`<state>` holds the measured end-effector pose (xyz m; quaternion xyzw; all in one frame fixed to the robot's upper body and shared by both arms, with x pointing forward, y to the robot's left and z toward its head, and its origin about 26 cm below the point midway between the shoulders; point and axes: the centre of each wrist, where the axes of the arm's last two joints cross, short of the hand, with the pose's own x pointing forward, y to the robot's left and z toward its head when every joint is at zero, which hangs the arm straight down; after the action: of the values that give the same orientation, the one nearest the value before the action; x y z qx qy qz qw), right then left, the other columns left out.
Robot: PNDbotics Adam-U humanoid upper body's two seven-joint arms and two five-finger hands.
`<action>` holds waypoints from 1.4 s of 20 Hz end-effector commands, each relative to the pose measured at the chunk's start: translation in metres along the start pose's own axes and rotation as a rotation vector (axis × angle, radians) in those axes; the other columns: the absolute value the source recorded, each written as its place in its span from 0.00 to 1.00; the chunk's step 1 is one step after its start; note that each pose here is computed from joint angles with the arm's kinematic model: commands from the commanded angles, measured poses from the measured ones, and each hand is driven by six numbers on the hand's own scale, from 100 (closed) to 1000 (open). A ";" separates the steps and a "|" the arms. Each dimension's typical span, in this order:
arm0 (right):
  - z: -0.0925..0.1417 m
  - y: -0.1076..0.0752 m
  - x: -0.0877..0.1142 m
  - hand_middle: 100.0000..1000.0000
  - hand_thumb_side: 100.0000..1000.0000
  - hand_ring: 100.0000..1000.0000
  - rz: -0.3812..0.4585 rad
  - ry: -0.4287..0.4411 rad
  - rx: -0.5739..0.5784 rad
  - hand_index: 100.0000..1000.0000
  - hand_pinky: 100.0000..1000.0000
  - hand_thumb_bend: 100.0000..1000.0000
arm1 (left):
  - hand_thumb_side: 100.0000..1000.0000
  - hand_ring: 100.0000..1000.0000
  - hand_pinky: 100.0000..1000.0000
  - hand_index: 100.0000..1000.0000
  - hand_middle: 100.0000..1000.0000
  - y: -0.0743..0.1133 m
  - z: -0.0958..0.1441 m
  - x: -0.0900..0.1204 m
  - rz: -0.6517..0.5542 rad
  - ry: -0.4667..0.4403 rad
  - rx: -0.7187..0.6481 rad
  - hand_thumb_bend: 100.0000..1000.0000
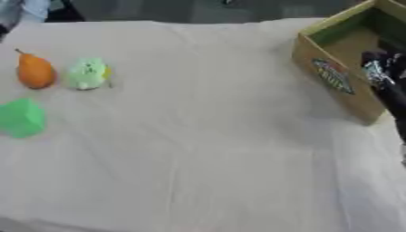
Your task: Pick up the objects with one hand, pass them to the other hand, and then place them into the box on the other side of the table.
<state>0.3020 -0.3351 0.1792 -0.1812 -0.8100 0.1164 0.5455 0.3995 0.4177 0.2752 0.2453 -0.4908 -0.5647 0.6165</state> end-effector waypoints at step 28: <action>-0.004 -0.006 0.007 0.83 0.68 0.93 0.036 -0.026 0.012 1.00 1.00 0.00 | 0.10 0.84 0.79 0.80 0.77 -0.036 -0.027 -0.023 -0.210 0.330 -0.106 0.87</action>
<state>0.3025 -0.3348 0.1808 -0.1806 -0.8104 0.1220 0.5438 0.4106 0.4176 0.2122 0.3292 -0.3261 -0.6084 0.6443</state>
